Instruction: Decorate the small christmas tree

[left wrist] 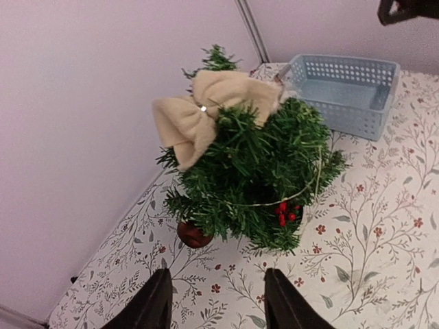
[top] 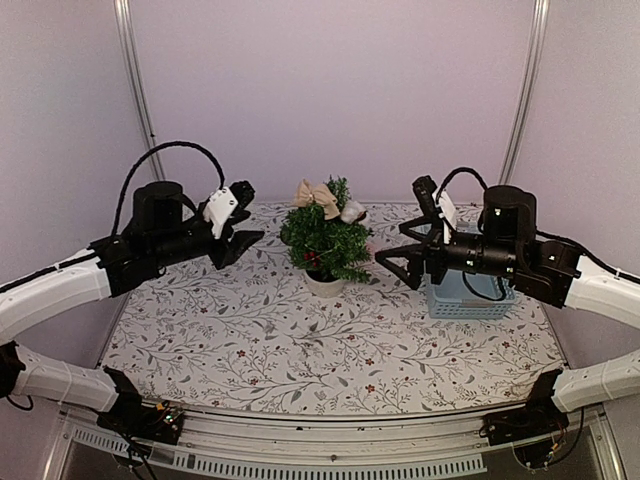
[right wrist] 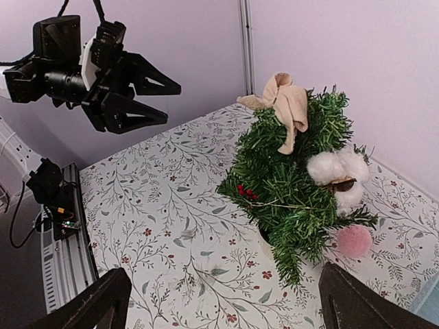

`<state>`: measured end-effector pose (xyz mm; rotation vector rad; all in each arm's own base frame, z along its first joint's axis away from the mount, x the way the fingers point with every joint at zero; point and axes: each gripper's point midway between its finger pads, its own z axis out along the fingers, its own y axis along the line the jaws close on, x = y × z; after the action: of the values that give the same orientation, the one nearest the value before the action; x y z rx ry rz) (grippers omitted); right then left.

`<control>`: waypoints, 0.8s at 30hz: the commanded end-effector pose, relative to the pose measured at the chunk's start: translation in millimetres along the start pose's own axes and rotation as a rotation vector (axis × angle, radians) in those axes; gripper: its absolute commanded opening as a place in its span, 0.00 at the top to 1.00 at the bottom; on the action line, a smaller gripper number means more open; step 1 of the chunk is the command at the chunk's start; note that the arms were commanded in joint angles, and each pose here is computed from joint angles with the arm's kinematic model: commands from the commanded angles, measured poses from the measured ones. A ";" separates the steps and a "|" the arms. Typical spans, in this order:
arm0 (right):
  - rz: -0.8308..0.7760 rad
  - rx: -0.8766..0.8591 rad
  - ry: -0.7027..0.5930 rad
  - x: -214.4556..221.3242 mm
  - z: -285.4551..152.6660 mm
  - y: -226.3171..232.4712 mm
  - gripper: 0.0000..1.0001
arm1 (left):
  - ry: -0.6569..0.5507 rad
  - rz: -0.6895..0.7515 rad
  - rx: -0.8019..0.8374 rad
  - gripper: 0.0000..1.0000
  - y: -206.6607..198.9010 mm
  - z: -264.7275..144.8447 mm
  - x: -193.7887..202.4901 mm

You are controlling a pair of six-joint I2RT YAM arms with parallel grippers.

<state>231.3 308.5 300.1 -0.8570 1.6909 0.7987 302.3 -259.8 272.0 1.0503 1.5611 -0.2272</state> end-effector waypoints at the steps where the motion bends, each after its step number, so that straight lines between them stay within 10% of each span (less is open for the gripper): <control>1: 0.039 0.043 -0.027 -4.5 -4.0 -22.1 0.01 | -0.003 -0.204 -0.106 0.44 37.5 -15.9 -5.5; 6: 0.123 0.122 -0.029 7.2 -10.0 -62.5 0.01 | -0.008 -0.404 -0.150 0.01 57.5 -21.8 -6.3; 24: 0.505 0.209 0.009 110.1 -17.5 -126.5 0.01 | 0.243 -1.066 -0.333 0.01 24.8 3.6 154.3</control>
<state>311.7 203.2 198.5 -0.3214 1.9886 0.8212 331.8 -180.8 170.2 0.0724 2.1180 -0.5269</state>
